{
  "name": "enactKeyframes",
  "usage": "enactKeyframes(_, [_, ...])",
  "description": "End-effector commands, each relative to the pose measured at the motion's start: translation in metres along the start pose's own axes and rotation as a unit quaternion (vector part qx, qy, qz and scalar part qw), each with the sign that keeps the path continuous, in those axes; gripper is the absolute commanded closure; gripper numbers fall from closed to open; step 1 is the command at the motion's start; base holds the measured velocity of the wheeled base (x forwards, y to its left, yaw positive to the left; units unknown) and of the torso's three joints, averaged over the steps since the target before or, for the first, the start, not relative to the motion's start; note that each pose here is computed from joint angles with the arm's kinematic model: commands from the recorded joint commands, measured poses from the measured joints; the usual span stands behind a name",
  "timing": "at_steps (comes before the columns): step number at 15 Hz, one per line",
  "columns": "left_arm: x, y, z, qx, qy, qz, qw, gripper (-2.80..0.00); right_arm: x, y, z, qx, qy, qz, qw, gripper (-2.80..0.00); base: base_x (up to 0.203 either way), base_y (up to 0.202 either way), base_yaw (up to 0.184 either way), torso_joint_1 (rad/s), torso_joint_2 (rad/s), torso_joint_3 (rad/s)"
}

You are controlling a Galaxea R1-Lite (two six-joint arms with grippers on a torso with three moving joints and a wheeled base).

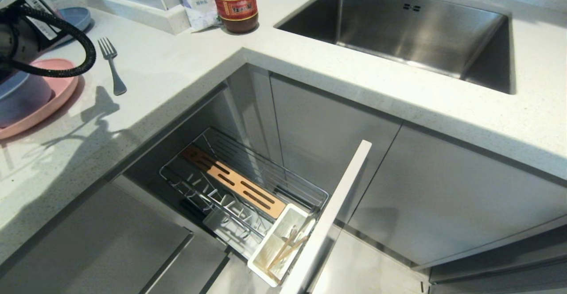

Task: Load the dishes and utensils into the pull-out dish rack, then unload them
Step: Take the fork out of the cupboard, then close the cupboard

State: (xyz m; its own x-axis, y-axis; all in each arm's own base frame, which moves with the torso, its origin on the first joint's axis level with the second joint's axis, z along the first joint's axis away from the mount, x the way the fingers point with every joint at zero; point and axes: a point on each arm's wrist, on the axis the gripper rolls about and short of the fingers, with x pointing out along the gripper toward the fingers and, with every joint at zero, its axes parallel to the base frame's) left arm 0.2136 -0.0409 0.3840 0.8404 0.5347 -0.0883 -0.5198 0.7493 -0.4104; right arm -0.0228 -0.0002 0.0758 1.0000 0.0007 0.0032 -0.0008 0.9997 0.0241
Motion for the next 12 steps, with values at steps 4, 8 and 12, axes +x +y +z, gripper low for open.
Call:
enactKeyframes(4, [-0.007, 0.004, 0.007, 0.000, -0.009, -0.003, 1.0000, 0.00, 0.000, 0.000, 0.000, 0.000, -0.001, 0.000, 1.000, 0.00, 0.000, 0.000, 0.000, 0.000, 0.00, 0.000])
enactKeyframes(8, [-0.022, 0.003, 0.009, -0.003, 0.013, -0.058, 0.9982, 0.00, 0.000, 0.000, -0.001, 0.000, -0.001, 0.000, 1.000, 0.00, 0.000, 0.000, 0.000, 0.000, 0.00, 0.000])
enactKeyframes(12, [-0.047, -0.008, -0.013, 0.015, 0.089, -0.172, 0.9809, 0.00, 0.000, 0.000, 0.000, 0.000, -0.001, 0.000, 1.000, 0.00, 0.000, 0.000, 0.000, 0.000, 0.00, 0.000])
